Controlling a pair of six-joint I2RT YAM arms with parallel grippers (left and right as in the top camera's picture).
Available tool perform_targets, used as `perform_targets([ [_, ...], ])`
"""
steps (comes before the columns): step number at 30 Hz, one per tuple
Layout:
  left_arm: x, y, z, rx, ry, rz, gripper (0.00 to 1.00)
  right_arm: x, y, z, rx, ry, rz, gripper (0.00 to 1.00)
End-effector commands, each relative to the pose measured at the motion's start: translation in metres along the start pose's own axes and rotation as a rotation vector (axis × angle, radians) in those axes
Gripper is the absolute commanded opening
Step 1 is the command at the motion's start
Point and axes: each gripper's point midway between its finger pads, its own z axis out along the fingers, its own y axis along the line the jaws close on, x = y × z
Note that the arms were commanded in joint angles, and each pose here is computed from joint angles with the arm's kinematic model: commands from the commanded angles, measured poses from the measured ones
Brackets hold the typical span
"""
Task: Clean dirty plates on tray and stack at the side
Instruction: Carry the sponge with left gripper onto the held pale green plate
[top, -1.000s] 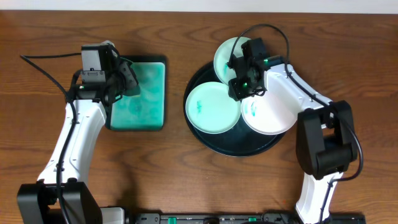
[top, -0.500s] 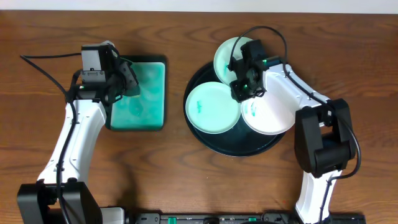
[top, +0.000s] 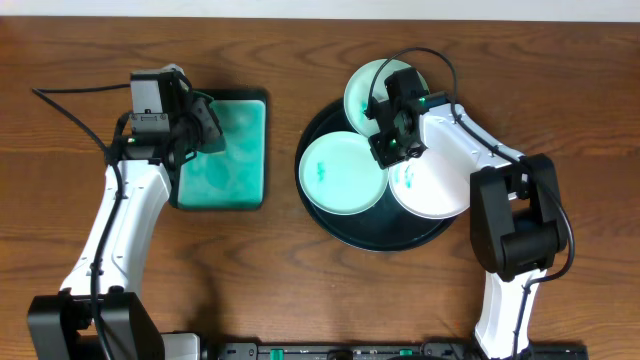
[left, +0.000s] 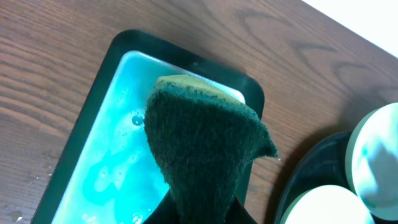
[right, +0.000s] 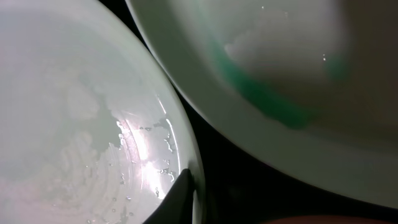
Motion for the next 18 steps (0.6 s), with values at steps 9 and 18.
perform_targets([
  [9,0.0,-0.02,-0.006,0.109,0.019,-0.052,0.07,0.003,0.003,0.006,0.002,0.012,0.015,0.01],
  [18,0.017,-0.056,-0.011,0.166,0.048,-0.004,0.07,0.0,0.006,0.006,-0.014,0.0,0.04,0.01],
])
